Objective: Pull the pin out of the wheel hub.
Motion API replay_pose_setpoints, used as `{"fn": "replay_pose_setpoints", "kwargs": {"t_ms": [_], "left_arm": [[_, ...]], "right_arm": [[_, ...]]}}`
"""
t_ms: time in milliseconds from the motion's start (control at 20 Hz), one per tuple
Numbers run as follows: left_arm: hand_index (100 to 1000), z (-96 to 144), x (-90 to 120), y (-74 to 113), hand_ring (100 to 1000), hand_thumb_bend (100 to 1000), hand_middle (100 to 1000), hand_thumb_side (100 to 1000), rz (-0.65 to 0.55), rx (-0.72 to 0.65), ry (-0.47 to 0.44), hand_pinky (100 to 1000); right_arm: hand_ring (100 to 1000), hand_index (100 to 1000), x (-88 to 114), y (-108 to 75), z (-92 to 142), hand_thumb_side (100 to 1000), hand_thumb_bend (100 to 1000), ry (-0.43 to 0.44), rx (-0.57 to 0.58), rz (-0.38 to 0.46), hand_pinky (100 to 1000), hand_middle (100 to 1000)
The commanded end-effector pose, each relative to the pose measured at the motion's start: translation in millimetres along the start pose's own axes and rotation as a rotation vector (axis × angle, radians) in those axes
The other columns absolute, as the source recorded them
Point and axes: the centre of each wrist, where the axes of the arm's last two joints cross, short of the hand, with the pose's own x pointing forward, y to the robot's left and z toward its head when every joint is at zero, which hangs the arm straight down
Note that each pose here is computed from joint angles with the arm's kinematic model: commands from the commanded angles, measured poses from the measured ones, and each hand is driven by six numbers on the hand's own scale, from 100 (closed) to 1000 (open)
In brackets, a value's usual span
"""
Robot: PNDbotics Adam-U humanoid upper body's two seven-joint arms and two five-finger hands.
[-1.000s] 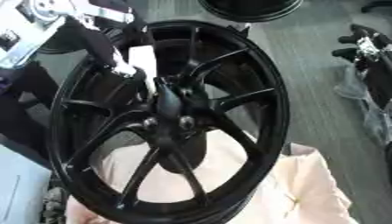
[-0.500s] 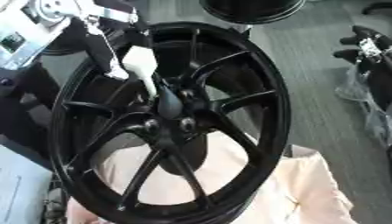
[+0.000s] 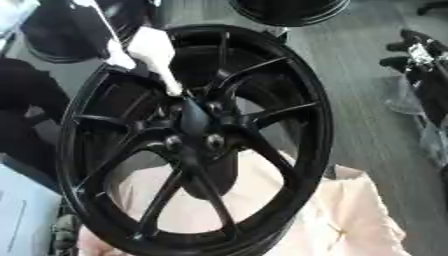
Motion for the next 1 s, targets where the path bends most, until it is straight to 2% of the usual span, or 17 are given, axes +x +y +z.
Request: {"fn": "replay_pose_setpoints", "kwargs": {"t_ms": [50, 250, 400, 550, 850, 900, 950, 1000], "left_arm": [[366, 47.6, -8.8, 22.7, 757, 400, 600, 100, 0.003, 0.166, 0.040, 845], [357, 103.3, -36.6, 19.1, 752, 313, 588, 100, 0.110, 0.348, 0.131, 835], [359, 144.1, -57.5, 6.2, 751, 305, 588, 100, 0.155, 0.440, 0.245, 834], [355, 180.6, -68.8, -11.1, 748, 277, 583, 100, 0.172, 0.517, 0.346, 828], [353, 225.9, -101.7, -63.5, 743, 205, 573, 100, 0.290, 0.622, 0.572, 819], [359, 229.9, -108.5, -75.0, 743, 143, 569, 100, 0.325, 0.634, 0.617, 816], [359, 233.0, -113.5, -86.5, 743, 143, 569, 100, 0.349, 0.644, 0.648, 816], [383, 234.3, -117.7, -97.9, 746, 100, 570, 100, 0.376, 0.642, 0.665, 816]], "right_arm": [[686, 876, 13.8, -9.9, -2.3, 525, 100, -0.028, -0.013, 0.030, 944, 723], [686, 876, 14.8, -14.3, -0.3, 525, 100, -0.028, -0.030, 0.038, 945, 723], [686, 876, 15.4, -19.0, 2.2, 525, 100, -0.028, -0.047, 0.046, 945, 723], [687, 876, 16.3, -22.3, 3.8, 524, 100, -0.032, -0.062, 0.049, 945, 724], [688, 877, 19.8, -25.7, 4.3, 520, 100, -0.051, -0.088, 0.036, 946, 725], [688, 877, 20.1, -26.4, 4.7, 520, 100, -0.053, -0.093, 0.034, 946, 725], [688, 877, 20.3, -27.1, 5.1, 520, 100, -0.054, -0.098, 0.033, 946, 725], [688, 877, 20.4, -27.7, 5.5, 520, 100, -0.055, -0.101, 0.032, 946, 725]]}}
